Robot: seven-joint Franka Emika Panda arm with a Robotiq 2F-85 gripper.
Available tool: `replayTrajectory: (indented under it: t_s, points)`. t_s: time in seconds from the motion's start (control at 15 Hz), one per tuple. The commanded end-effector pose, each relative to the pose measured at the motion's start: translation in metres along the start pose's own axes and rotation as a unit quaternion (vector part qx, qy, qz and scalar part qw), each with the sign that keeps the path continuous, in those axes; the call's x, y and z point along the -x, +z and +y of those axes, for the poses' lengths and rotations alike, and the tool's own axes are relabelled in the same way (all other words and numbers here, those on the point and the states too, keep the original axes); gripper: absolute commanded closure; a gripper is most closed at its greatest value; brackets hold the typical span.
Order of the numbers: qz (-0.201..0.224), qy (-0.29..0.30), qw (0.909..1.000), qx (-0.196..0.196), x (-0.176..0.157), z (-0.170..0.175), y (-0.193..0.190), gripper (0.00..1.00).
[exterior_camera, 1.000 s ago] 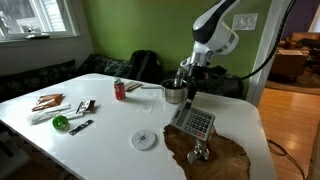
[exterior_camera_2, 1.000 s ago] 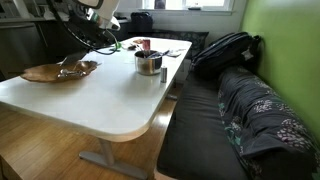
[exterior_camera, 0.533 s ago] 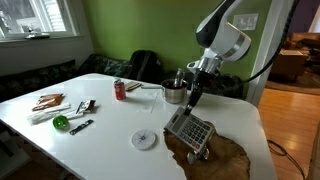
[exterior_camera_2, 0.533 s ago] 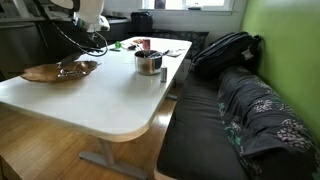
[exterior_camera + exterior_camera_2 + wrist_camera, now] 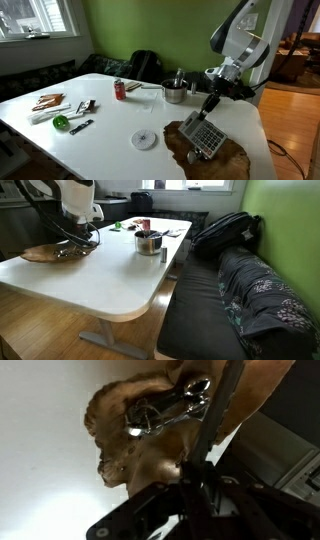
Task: Put the calculator on the wooden plate
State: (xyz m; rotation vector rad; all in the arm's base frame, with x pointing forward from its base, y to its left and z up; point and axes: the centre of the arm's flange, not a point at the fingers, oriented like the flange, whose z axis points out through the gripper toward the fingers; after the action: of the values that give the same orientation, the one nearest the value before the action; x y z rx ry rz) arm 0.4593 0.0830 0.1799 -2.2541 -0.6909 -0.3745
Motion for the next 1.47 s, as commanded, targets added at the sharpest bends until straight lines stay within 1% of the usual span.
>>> replayTrajectory:
  t_s: [0.0, 0.13, 0.27, 0.53, 0.8, 0.87, 0.93, 1.07, 1.13, 1.2, 1.27, 1.33, 1.4]
  points:
    - [0.071, 0.005, 0.9972, -0.024, 0.031, 0.016, 0.001, 0.96]
    - [0.1, 0.012, 0.9941, -0.04, 0.037, 0.027, 0.003, 0.96]
    - [0.119, 0.02, 0.9907, -0.063, 0.04, 0.038, 0.011, 0.96]
    - [0.118, 0.044, 0.9867, -0.103, 0.046, 0.047, 0.023, 0.96]
    - [0.11, 0.071, 0.9841, -0.12, 0.053, 0.057, 0.035, 0.96]
    - [0.11, 0.082, 0.9835, -0.118, 0.055, 0.059, 0.035, 0.58]
    - [0.109, 0.089, 0.9832, -0.116, 0.054, 0.061, 0.035, 0.57]
    - [0.101, 0.103, 0.9848, -0.096, 0.044, 0.055, 0.026, 0.44]
    - [0.088, 0.109, 0.9877, -0.069, 0.03, 0.048, 0.016, 0.37]
    - [0.087, 0.104, 0.9895, -0.048, 0.017, 0.039, 0.006, 0.28]
    - [0.085, 0.092, 0.9918, -0.025, 0.004, 0.029, -0.003, 0.22]
    - [0.086, 0.069, 0.9939, 0.003, -0.013, 0.012, -0.017, 0.15]
    - [0.089, 0.05, 0.9945, 0.026, -0.027, -0.002, -0.028, 0.06]
